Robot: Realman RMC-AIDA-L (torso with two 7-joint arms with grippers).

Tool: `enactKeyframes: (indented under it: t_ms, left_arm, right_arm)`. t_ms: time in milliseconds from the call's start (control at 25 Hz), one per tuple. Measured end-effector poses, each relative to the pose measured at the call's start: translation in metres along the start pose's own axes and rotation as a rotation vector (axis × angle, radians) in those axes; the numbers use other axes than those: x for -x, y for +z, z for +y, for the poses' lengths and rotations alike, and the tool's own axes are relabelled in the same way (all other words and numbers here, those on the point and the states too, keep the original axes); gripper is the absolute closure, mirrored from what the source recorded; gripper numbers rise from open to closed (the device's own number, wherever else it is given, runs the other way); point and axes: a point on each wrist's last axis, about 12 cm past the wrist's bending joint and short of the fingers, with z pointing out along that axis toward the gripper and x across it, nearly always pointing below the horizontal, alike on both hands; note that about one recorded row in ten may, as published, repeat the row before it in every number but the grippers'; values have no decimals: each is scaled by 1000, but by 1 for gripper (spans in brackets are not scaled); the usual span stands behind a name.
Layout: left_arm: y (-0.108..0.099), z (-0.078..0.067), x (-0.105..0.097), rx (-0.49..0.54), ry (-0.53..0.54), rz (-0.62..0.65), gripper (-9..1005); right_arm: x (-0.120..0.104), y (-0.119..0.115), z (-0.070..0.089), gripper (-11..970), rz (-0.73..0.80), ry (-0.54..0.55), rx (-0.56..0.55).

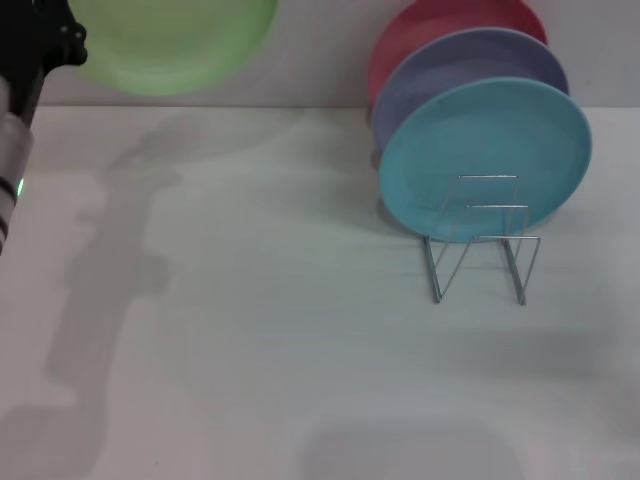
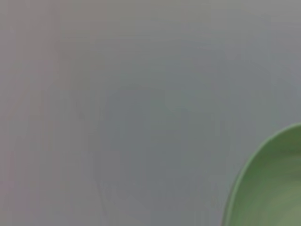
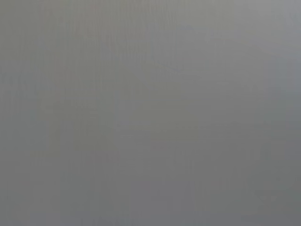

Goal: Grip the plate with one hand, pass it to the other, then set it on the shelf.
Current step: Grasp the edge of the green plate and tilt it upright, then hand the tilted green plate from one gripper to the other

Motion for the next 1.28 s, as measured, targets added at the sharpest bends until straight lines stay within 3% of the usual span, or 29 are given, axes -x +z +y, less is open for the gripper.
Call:
enactKeyframes:
  t_ms: [160,200,240,280,320,440,680,840,880,1040,1280]
  left_arm:
    - [-13,3,-14,-20,-173,-14,955]
    - [-13,3,-14,-20,-173,-14,955]
    - [-23,8,-25,-35,-295,-10,955]
    - [-23,8,-25,-35,-295,-10,954]
    - [-36,12,-38,-57,-395,-13,954]
    - [-50,12,-54,-97,-477,5,953]
    - [-69,8,-83,-146,-525,106,952]
    - [-72,5,-96,-155,-531,157,951]
    - [-72,5,-96,-155,-531,157,950]
    - [-75,5,-100,-167,-523,159,949]
    - [-80,1,-99,-190,-522,139,948]
  right_arm:
    - [0,-3,5,232,1,20,16]
    - [0,-3,5,233,1,20,16]
    - [-1,-6,9,233,5,33,33]
    - [-1,-6,9,233,5,33,33]
    - [-1,-8,12,233,7,41,41]
    - [-1,-24,21,233,14,79,83]
    - [3,-50,34,232,18,133,168]
    - [3,-69,55,232,54,205,273]
    - [3,-69,55,232,54,205,273]
    - [5,-86,86,232,92,277,389]
    - [8,-98,111,232,123,302,450]
